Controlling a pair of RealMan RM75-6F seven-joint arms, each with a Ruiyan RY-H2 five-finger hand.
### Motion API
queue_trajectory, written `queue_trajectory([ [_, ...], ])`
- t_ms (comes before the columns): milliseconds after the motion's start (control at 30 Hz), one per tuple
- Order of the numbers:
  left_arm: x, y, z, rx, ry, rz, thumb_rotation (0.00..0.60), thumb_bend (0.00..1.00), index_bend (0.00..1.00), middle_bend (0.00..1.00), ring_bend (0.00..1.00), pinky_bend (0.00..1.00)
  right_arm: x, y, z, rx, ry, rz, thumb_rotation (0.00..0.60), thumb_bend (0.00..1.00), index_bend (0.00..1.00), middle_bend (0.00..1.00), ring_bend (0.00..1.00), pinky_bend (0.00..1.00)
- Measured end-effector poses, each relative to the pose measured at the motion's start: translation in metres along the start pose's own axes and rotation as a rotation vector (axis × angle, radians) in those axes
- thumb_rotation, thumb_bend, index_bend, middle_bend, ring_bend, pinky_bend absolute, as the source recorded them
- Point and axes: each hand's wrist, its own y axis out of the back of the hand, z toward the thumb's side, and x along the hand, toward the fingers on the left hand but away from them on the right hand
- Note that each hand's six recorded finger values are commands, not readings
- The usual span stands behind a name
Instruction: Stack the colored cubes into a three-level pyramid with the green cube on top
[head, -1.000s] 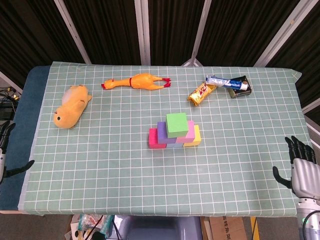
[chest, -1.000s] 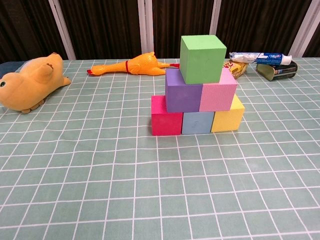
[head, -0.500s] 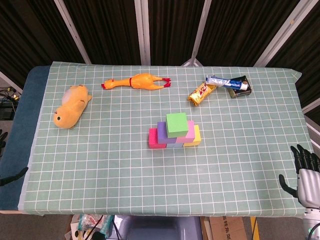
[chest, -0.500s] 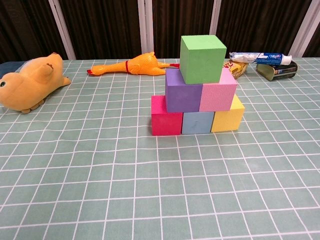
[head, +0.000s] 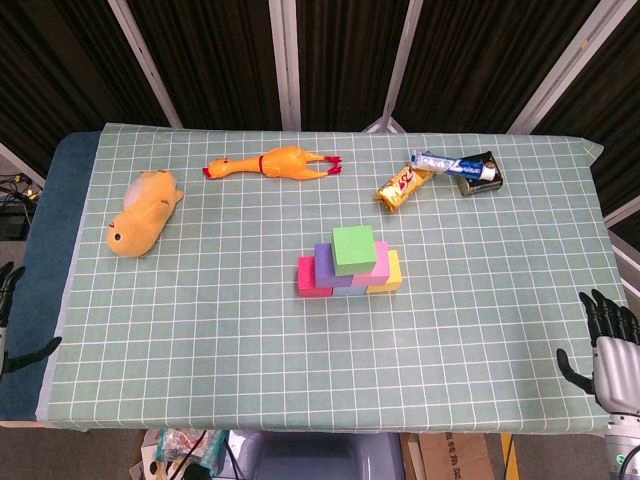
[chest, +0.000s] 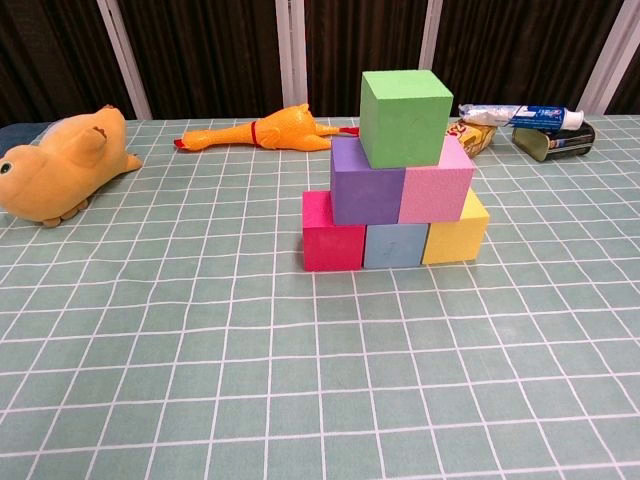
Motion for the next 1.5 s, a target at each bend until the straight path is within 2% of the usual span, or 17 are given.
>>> queue_trajectory([
  [233,0.000,-0.003,0.000,-0.001,0.006,-0.023,0.600,0.07,0.00,0.00,0.00,0.05,0.000,-0.001,0.001,-0.004,0.001,0.004,0.600,0.40,0.00,0.00,0.00,0.00],
  [433,0.006,-0.014,0.011,-0.017,-0.001,-0.101,0.600,0.11,0.00,0.00,0.00,0.07,-0.002,0.000,0.002,-0.019,-0.003,0.001,0.600,0.40,0.00,0.00,0.00,0.00],
  [733,0.021,-0.029,0.063,0.019,-0.104,-0.232,0.600,0.35,0.00,0.00,0.00,0.09,-0.003,0.003,0.003,-0.038,0.004,-0.001,0.600,0.40,0.00,0.00,0.00,0.00],
  [933,0.035,-0.040,0.103,0.048,-0.161,-0.303,0.600,0.45,0.00,0.00,0.00,0.11,-0.004,0.003,0.002,-0.054,0.002,0.001,0.600,0.40,0.00,0.00,0.00,0.00],
  [1267,0.058,-0.068,0.151,0.076,-0.200,-0.412,0.600,0.49,0.00,0.02,0.01,0.12,-0.008,0.002,0.000,-0.075,-0.013,0.014,0.600,0.40,0.00,0.00,0.00,0.00],
  [1500,0.064,-0.092,0.189,0.046,-0.234,-0.481,0.600,0.49,0.00,0.02,0.01,0.12,-0.010,0.002,0.001,-0.091,-0.010,0.014,0.600,0.40,0.00,0.00,0.00,0.00],
])
